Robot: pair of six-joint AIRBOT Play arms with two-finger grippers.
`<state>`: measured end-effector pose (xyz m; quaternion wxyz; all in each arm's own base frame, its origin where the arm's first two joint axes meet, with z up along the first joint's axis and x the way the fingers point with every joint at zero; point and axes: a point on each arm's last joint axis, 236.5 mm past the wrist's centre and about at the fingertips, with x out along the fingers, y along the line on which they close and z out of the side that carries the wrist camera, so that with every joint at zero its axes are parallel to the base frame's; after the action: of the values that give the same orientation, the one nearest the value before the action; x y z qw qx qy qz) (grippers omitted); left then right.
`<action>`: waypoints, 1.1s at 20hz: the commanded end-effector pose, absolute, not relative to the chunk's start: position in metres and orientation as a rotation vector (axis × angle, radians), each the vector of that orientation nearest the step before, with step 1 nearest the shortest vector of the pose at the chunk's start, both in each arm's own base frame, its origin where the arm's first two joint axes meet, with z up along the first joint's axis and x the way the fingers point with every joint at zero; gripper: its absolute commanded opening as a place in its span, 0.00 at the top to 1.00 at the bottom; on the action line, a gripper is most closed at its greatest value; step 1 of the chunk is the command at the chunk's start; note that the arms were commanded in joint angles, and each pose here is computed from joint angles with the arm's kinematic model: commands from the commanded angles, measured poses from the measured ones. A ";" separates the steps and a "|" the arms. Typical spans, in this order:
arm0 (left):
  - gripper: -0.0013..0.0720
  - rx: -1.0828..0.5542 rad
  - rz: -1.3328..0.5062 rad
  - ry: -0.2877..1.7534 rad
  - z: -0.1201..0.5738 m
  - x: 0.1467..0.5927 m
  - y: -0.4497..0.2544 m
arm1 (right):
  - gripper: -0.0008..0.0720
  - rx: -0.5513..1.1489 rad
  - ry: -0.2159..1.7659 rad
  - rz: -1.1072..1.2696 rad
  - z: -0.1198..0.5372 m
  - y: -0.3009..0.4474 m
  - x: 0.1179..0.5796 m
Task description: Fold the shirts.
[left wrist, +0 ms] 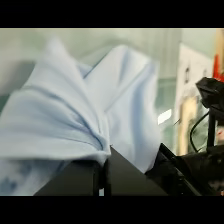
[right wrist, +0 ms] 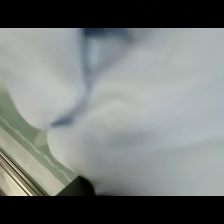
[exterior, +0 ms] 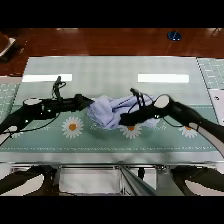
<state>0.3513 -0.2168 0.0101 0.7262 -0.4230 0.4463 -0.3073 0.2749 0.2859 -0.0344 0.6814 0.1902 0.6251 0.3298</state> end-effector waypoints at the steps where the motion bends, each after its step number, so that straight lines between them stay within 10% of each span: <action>1: 0.94 -1.036 -0.815 0.696 0.118 0.386 -0.203 | 0.96 0.250 1.150 0.766 0.082 0.248 0.333; 4: 0.94 -0.948 -0.869 0.408 0.232 0.404 -0.175 | 0.96 0.169 0.746 0.670 0.254 0.187 0.374; 9: 0.94 -0.757 -0.920 0.051 0.393 0.376 -0.143 | 0.96 0.026 0.332 0.526 0.430 0.121 0.311; 22: 0.94 -0.348 -0.846 -0.183 0.497 0.257 -0.149 | 0.96 -0.056 0.222 0.409 0.463 0.092 0.239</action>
<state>0.2766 -0.1514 0.4878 0.8755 -0.2064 -0.0685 -0.4315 0.2477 0.0964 0.4659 0.9719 -0.0207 0.1034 0.2106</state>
